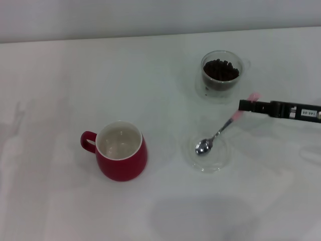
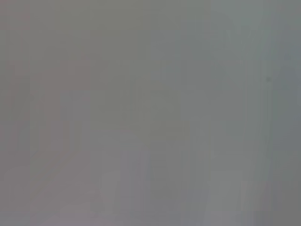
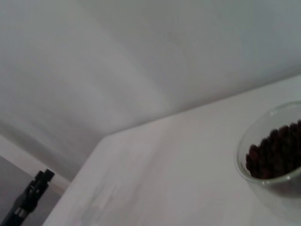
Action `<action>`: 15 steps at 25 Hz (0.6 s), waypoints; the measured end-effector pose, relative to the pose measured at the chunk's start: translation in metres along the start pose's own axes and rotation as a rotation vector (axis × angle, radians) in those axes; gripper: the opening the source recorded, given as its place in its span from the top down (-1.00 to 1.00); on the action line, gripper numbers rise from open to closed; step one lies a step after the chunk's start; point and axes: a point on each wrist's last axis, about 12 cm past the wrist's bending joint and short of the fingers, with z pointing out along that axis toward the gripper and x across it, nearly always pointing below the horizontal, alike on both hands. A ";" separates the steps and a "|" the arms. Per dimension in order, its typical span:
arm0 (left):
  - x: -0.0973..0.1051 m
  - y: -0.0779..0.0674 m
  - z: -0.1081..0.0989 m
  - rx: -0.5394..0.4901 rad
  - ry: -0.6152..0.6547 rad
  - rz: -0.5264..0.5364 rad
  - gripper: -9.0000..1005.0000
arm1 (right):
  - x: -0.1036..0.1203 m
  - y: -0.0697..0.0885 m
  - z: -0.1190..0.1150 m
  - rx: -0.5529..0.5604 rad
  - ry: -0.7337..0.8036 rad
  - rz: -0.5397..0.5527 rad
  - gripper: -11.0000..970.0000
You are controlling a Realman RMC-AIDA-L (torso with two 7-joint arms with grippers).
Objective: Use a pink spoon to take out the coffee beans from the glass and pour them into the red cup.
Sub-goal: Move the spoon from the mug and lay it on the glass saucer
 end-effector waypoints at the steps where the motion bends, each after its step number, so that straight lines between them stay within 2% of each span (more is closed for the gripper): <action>1: 0.000 0.001 0.000 -0.005 0.000 -0.001 -0.60 | 0.001 0.000 0.000 0.004 0.011 -0.002 0.61; 15: 0.001 0.001 0.000 -0.009 0.008 0.000 -0.60 | 0.011 -0.003 0.002 0.019 0.050 0.026 0.59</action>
